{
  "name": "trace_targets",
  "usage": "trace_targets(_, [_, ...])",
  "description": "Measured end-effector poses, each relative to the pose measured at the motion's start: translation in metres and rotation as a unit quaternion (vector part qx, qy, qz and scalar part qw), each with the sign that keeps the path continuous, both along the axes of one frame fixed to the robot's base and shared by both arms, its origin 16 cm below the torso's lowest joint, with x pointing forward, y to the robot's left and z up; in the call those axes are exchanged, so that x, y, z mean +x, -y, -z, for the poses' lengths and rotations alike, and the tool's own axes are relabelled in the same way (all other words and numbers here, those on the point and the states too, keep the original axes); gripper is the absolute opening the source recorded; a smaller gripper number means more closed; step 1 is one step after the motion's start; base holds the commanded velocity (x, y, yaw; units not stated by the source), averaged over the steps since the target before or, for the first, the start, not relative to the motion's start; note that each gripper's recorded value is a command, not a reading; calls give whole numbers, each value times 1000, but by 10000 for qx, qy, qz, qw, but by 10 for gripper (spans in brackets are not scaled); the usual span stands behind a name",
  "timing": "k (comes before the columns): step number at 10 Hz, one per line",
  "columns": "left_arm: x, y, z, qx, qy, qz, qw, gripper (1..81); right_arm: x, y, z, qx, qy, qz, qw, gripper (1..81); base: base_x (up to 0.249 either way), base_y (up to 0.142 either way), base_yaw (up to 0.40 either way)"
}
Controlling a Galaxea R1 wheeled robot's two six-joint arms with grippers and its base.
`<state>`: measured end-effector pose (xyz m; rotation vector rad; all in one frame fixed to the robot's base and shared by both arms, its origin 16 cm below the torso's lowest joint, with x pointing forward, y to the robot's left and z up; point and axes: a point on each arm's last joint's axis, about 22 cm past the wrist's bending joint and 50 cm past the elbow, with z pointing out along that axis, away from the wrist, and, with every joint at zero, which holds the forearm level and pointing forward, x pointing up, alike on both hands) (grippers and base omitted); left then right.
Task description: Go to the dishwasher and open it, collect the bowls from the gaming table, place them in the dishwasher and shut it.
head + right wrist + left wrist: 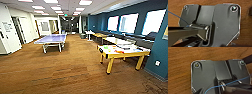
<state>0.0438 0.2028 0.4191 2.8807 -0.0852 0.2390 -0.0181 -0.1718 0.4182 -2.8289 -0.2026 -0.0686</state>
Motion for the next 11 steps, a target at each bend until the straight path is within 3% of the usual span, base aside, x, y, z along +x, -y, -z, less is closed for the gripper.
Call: trace_targets(11, [0, 3, 0, -15, 0, 1, 10000, 811, -4, -1, 0, 7, -14, 6, 10000, 811, 150, 0, 0])
